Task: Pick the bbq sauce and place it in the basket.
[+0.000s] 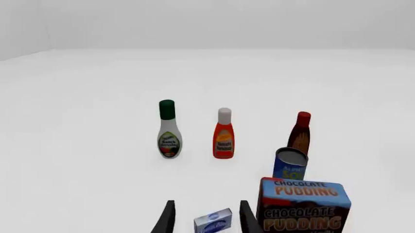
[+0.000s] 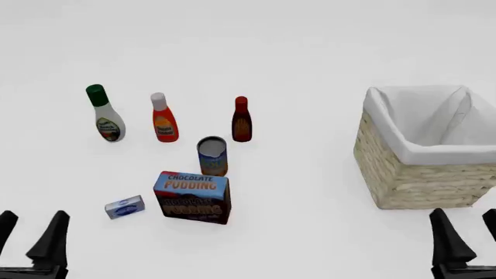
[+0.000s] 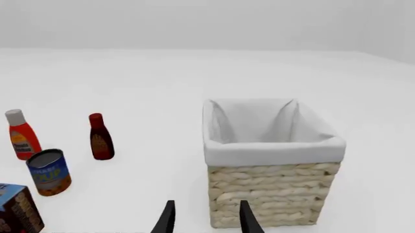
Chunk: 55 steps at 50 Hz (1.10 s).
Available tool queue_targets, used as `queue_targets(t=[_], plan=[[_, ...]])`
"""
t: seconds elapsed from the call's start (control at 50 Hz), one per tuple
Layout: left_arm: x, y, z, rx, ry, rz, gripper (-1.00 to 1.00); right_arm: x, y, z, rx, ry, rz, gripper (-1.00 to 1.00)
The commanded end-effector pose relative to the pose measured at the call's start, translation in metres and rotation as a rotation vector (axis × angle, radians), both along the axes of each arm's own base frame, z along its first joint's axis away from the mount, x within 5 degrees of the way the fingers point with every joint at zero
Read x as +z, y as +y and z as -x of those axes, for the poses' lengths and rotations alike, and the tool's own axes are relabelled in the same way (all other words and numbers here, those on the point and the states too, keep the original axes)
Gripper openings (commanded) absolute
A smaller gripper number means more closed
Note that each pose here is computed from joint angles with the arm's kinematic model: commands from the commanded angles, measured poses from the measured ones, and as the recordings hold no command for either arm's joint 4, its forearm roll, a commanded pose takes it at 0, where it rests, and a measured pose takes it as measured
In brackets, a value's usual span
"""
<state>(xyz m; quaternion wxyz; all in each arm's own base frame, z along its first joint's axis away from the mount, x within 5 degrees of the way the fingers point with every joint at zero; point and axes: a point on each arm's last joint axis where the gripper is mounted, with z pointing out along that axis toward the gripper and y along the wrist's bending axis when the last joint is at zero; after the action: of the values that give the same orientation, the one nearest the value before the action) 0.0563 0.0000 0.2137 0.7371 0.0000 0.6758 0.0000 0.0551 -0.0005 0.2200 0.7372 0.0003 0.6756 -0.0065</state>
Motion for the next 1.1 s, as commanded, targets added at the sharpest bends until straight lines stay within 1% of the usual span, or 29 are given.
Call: queue_targets(t=[0.02,0.22,0.34,0.46,0.54,0.56,0.62,0.66,0.68,0.74,0.76,0.8,0.88,0.92,0.98,1.0,1.04,1.08,1.1], plan=[[0.001,0.0,0.0,0.0,0.001,0.0,1.0,-0.005,0.001,-0.002,0.016,0.002,-0.007,1.0],[0.001,0.0,0.0,0.0,0.001,0.0,1.0,-0.005,0.001,-0.002,0.022,0.002,0.003,1.0],[0.001,0.0,0.0,0.0,0.001,0.0,1.0,-0.004,0.001,-0.002,0.026,0.001,-0.001,1.0],[0.001,0.0,0.0,0.0,0.001,0.0,1.0,-0.005,0.002,-0.002,0.029,0.012,0.022,1.0],[0.001,0.0,0.0,0.0,0.001,0.0,1.0,0.001,0.002,-0.004,0.034,0.012,0.026,1.0],[0.001,0.0,0.0,0.0,0.001,0.0,1.0,0.007,0.002,-0.005,0.037,0.009,0.03,1.0],[0.001,0.0,0.0,0.0,0.001,0.0,1.0,0.012,0.002,-0.008,0.034,0.011,0.034,1.0],[0.001,0.0,0.0,0.0,0.001,0.0,1.0,0.022,0.003,-0.009,0.036,0.002,0.054,1.0],[0.001,0.0,0.0,0.0,0.001,0.0,1.0,0.028,0.002,-0.012,0.032,0.009,0.05,1.0],[0.001,0.0,0.0,0.0,0.001,0.0,1.0,0.036,0.003,-0.013,0.04,0.006,0.054,1.0],[0.001,0.0,0.0,0.0,0.001,0.0,1.0,0.046,0.003,-0.015,0.047,0.011,0.037,1.0],[0.001,0.0,0.0,0.0,0.001,0.0,1.0,0.055,0.004,-0.015,0.05,0.007,0.037,1.0],[0.001,0.0,0.0,0.0,0.001,0.0,1.0,0.066,0.005,-0.019,0.06,0.016,0.052,1.0],[0.001,0.0,0.0,0.0,0.001,0.0,1.0,0.075,0.005,-0.025,0.067,0.035,0.043,1.0],[0.001,0.0,0.0,0.0,0.001,0.0,1.0,0.087,0.007,-0.028,0.079,0.037,0.036,1.0],[0.001,0.0,0.0,0.0,0.001,0.0,1.0,0.091,0.007,-0.029,0.086,0.039,0.013,1.0],[0.001,0.0,0.0,0.0,0.001,0.0,1.0,0.097,0.007,-0.031,0.088,0.043,0.017,1.0],[0.001,0.0,0.0,0.0,0.001,0.0,1.0,0.105,0.009,-0.035,0.104,0.052,0.003,1.0],[0.001,0.0,0.0,0.0,0.001,0.0,1.0,0.107,0.01,-0.036,0.107,0.053,0.007,1.0]])
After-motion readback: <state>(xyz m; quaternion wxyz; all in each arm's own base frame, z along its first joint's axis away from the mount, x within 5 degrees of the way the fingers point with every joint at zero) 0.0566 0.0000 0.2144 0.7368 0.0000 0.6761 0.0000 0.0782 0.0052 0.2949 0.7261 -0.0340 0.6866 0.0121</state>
